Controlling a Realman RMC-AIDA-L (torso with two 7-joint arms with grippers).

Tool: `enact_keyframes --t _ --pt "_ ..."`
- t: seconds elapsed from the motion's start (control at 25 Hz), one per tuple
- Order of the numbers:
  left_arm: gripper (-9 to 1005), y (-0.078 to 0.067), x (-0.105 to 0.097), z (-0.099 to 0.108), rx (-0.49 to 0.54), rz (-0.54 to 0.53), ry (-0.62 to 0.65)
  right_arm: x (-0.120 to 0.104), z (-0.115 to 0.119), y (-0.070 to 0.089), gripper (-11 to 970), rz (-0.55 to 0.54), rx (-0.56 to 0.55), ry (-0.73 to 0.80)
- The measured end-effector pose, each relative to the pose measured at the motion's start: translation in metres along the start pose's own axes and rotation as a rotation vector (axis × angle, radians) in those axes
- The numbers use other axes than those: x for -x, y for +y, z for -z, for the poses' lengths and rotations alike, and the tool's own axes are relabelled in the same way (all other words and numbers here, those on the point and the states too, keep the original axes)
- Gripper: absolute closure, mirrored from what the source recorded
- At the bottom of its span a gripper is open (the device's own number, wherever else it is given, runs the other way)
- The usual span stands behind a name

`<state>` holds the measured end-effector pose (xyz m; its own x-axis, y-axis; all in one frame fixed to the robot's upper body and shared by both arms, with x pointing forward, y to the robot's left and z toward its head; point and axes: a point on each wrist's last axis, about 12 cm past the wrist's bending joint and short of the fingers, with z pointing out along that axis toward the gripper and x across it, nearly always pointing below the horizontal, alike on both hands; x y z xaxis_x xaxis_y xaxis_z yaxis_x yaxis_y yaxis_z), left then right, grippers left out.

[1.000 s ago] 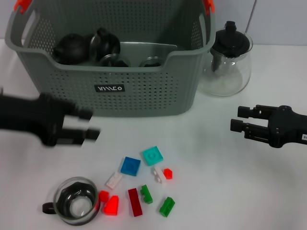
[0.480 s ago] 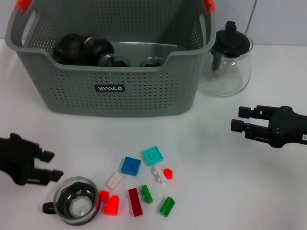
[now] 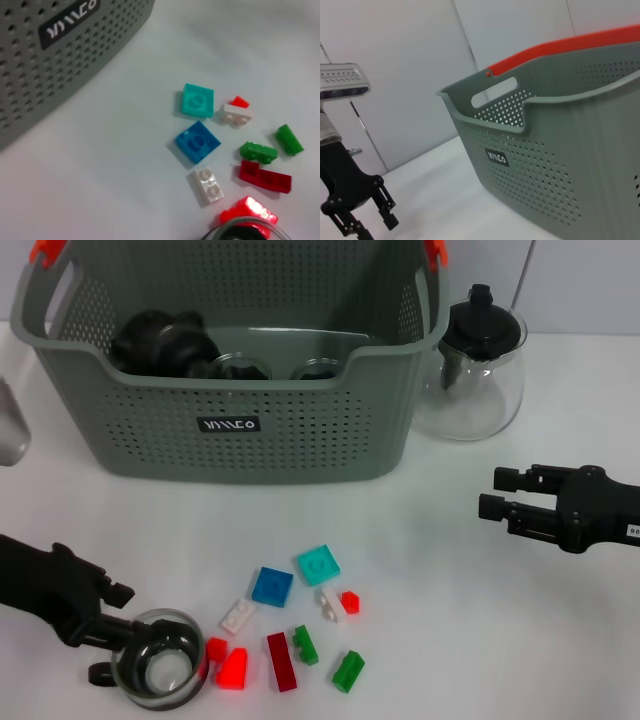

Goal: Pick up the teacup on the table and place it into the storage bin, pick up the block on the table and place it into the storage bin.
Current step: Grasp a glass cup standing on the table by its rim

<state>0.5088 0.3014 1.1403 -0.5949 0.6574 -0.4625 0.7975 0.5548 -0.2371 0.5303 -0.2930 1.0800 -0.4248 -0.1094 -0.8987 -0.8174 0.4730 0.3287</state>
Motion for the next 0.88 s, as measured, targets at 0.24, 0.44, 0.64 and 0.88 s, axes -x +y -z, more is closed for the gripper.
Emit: enact_keyframes --t 0.24,0.44,0.64,0.88 --pt "467 0.005 0.004 -0.011 -0.002 0.022 0.014 -0.001 -0.001 0.0 396 0.002 0.004 0.01" --pt "470 0.008 0.007 -0.02 0.01 0.04 0.062 0.0 -0.001 0.0 396 0.005 0.004 0.01" --pt "473 0.011 0.011 -0.024 0.03 0.078 0.07 0.0 -0.001 0.0 396 0.009 0.005 0.011" --pt "477 0.018 0.012 -0.023 0.098 0.13 0.097 0.0 -0.001 0.0 396 0.009 0.007 0.01"
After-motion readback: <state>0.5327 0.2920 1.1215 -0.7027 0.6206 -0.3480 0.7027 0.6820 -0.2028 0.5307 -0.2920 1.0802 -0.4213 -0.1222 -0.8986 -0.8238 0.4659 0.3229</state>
